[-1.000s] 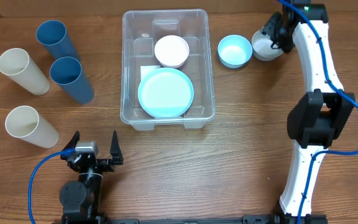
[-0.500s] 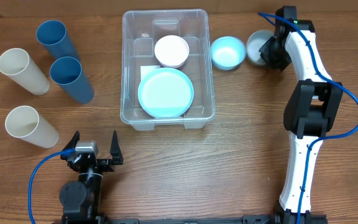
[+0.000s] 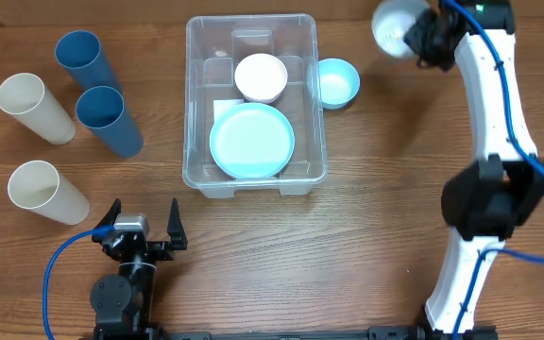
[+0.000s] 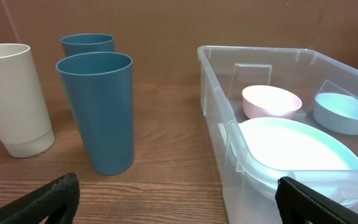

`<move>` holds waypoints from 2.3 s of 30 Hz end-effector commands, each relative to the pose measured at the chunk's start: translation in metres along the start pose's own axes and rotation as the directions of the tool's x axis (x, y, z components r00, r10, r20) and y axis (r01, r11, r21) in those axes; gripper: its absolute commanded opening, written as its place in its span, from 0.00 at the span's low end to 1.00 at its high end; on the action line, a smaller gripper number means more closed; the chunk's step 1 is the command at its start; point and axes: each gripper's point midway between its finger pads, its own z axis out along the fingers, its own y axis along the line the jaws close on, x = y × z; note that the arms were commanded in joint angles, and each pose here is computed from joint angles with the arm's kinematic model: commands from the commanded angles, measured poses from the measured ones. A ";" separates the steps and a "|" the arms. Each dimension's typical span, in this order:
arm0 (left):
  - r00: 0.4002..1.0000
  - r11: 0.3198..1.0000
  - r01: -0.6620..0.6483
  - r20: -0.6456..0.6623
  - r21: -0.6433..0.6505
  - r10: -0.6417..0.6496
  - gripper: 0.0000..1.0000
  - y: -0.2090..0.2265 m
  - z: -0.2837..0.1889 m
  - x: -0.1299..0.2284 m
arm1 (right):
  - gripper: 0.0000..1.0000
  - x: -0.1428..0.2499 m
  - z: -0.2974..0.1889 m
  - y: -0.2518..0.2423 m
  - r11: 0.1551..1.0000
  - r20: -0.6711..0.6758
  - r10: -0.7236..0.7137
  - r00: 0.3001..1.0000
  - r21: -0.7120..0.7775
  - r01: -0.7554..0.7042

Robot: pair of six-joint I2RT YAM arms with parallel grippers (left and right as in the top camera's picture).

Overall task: Pack container
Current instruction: 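Place the grey bowl into the pink bowl inside the container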

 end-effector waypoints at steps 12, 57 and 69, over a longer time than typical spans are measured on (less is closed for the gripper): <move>1.000 1.000 -0.022 0.006 -0.008 0.022 1.00 0.002 0.000 0.000 | 0.04 0.156 -0.003 0.185 0.866 0.132 -0.455 0.881 -0.165 0.472; 1.000 1.000 -0.022 0.006 -0.008 0.022 1.00 0.002 0.000 0.000 | 0.42 0.244 0.084 0.190 0.758 -0.003 -0.622 0.783 -0.250 0.602; 1.000 1.000 -0.022 0.006 -0.008 0.022 1.00 0.002 0.000 0.000 | 0.42 0.208 0.033 0.225 0.712 0.118 -0.636 0.762 -0.289 0.639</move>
